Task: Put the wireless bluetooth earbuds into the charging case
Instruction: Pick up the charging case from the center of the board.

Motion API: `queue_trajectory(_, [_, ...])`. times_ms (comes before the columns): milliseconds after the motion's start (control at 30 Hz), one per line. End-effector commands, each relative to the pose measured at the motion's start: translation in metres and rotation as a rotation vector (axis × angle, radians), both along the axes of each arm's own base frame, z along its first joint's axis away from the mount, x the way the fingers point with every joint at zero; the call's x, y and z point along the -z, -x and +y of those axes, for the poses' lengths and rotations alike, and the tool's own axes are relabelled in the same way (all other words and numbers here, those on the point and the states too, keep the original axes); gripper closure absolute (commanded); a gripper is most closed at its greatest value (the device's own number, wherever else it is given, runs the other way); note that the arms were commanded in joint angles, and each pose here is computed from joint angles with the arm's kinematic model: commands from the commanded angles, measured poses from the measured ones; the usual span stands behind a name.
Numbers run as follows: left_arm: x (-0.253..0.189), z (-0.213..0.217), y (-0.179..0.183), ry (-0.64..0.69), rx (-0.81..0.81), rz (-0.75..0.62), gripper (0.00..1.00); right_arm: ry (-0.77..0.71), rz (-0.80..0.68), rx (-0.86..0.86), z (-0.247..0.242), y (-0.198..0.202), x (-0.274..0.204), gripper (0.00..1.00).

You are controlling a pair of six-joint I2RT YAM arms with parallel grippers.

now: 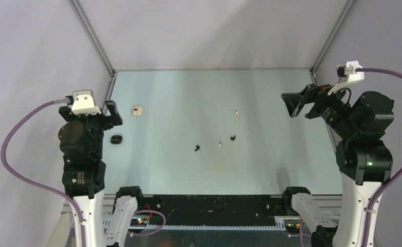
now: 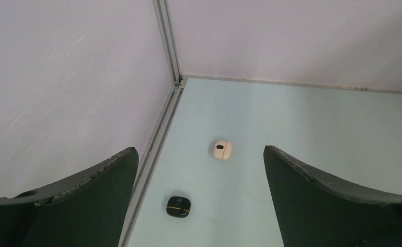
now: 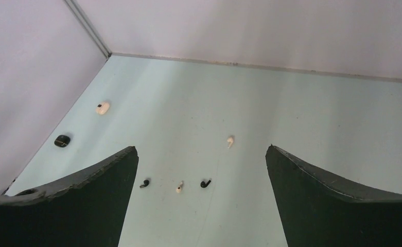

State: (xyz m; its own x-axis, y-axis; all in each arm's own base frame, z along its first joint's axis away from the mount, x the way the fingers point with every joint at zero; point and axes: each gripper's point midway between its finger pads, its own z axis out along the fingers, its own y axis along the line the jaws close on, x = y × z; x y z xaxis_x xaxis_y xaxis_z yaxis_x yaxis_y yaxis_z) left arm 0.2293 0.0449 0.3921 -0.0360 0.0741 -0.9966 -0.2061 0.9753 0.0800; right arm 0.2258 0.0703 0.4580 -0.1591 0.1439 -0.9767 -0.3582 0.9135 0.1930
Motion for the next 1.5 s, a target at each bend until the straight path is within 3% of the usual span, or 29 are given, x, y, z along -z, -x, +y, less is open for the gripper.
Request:
queue_trajectory(0, [-0.009, 0.003, 0.000, 0.011, -0.019, -0.042, 0.01, 0.006, -0.027, 0.029, -0.004, -0.004, -0.004, 0.00])
queue_trajectory(200, [-0.008, 0.004, 0.001, 0.003, -0.022, -0.041, 0.01, 0.048, -0.023, 0.034, -0.008, -0.017, 0.009, 0.00])
queue_trajectory(500, [0.004, 0.014, -0.011, -0.044, -0.062, -0.015, 0.01, 0.120, -0.059, -0.146, 0.016, -0.017, 0.029, 0.00])
queue_trajectory(967, [0.028, 0.018, -0.031, -0.107, -0.051, 0.084, 0.01, 0.102, 0.001, -0.255, 0.041, -0.038, 0.060, 0.00])
queue_trajectory(1167, [0.032, 0.026, -0.047, -0.160, -0.059, 0.197, 0.01, 0.213, 0.102, -0.279, 0.050, -0.037, 0.089, 0.00])
queue_trajectory(1467, [0.089, 0.035, -0.089, -0.186, -0.064, 0.409, 0.01, 0.336, 0.150, -0.333, 0.066, -0.052, 0.144, 0.00])
